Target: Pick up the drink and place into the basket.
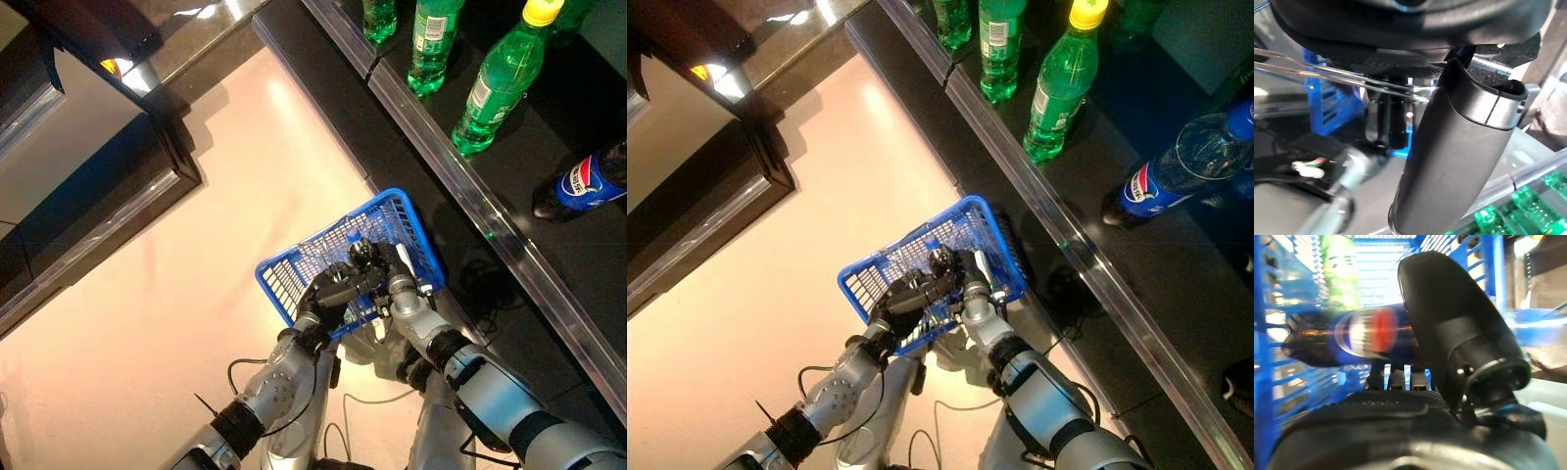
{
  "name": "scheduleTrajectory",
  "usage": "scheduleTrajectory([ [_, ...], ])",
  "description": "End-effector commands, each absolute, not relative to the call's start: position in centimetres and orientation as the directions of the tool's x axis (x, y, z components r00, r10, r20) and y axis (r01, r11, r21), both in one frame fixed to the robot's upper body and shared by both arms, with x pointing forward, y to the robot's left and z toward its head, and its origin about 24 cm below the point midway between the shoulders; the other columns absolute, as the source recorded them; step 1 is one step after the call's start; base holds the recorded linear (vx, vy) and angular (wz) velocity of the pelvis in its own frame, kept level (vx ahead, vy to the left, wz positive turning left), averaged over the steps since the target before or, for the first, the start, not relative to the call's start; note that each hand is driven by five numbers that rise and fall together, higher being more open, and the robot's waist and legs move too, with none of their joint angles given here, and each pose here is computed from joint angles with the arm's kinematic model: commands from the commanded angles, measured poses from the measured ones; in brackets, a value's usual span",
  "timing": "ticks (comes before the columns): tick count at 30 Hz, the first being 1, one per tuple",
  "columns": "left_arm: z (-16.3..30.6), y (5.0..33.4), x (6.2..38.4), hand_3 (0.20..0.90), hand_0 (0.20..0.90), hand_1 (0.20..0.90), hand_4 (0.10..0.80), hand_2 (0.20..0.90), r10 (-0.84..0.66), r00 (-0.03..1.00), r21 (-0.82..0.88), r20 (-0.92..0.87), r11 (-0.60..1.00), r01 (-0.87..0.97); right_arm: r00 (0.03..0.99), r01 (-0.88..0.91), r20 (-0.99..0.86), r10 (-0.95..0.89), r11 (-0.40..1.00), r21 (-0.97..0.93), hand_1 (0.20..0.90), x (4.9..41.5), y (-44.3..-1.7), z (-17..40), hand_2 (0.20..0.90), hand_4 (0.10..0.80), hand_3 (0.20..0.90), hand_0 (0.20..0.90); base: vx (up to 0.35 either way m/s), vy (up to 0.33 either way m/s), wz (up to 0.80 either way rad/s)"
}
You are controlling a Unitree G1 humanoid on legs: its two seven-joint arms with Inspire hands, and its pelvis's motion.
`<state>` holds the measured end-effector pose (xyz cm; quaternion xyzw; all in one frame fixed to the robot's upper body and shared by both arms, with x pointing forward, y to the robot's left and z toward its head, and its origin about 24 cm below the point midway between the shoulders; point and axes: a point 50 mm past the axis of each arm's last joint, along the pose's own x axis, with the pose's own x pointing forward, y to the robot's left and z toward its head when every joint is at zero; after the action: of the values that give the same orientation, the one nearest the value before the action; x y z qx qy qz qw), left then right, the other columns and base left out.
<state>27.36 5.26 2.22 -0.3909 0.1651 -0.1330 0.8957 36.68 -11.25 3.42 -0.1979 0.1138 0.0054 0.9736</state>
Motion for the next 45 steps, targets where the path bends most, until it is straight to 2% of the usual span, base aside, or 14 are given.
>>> scheduleTrajectory([
  [1,11.5,1.5,27.7,0.200,0.300,0.300,0.100,0.300,-0.456,0.850,-0.778,0.265,0.420,0.468,0.989,-0.132,0.027,0.145,0.955,-0.266,0.900,38.9,-5.0,11.0,0.900,0.800,0.900,0.900,0.000,0.000,0.00],
  [10,11.9,1.6,27.6,0.200,0.300,0.300,0.100,0.300,-0.452,0.851,-0.781,0.267,0.417,0.466,0.984,-0.132,0.085,0.155,0.966,-0.224,0.900,39.0,-4.8,12.3,0.900,0.800,0.900,0.900,0.000,0.000,0.00],
  [16,12.1,1.9,27.5,0.200,0.300,0.300,0.100,0.300,-0.445,0.853,-0.780,0.273,0.418,0.467,0.964,-0.147,0.188,0.189,0.965,-0.217,0.900,38.8,-4.2,14.1,0.900,0.800,0.900,0.900,0.000,0.000,0.00],
  [23,11.5,3.7,27.0,0.200,0.300,0.300,0.100,0.300,-0.388,0.883,-0.783,0.265,0.447,0.432,0.869,-0.217,0.400,0.289,0.952,-0.218,0.900,35.9,-1.9,17.8,0.900,0.800,0.900,0.900,-0.003,-0.005,-0.02],
  [29,10.9,7.5,26.4,0.200,0.300,0.300,0.100,0.300,-0.258,0.933,-0.790,0.250,0.502,0.351,0.780,-0.337,0.467,0.417,0.908,-0.248,0.900,32.0,-2.2,17.9,0.900,0.800,0.900,0.900,0.008,-0.038,-0.10],
  [35,10.2,11.7,25.1,0.200,0.300,0.300,0.100,0.300,-0.180,0.959,-0.795,0.218,0.538,0.282,0.733,-0.434,0.477,0.485,0.873,-0.221,0.900,29.2,-5.3,17.0,0.900,0.800,0.900,0.900,0.061,-0.049,-0.10],
  [45,9.4,15.1,23.3,0.200,0.300,0.300,0.100,0.300,-0.119,0.982,-0.799,0.144,0.572,0.186,0.688,-0.454,0.518,0.508,0.858,-0.238,0.900,26.2,-9.1,17.4,0.900,0.800,0.900,0.900,0.084,-0.045,-0.07],
])
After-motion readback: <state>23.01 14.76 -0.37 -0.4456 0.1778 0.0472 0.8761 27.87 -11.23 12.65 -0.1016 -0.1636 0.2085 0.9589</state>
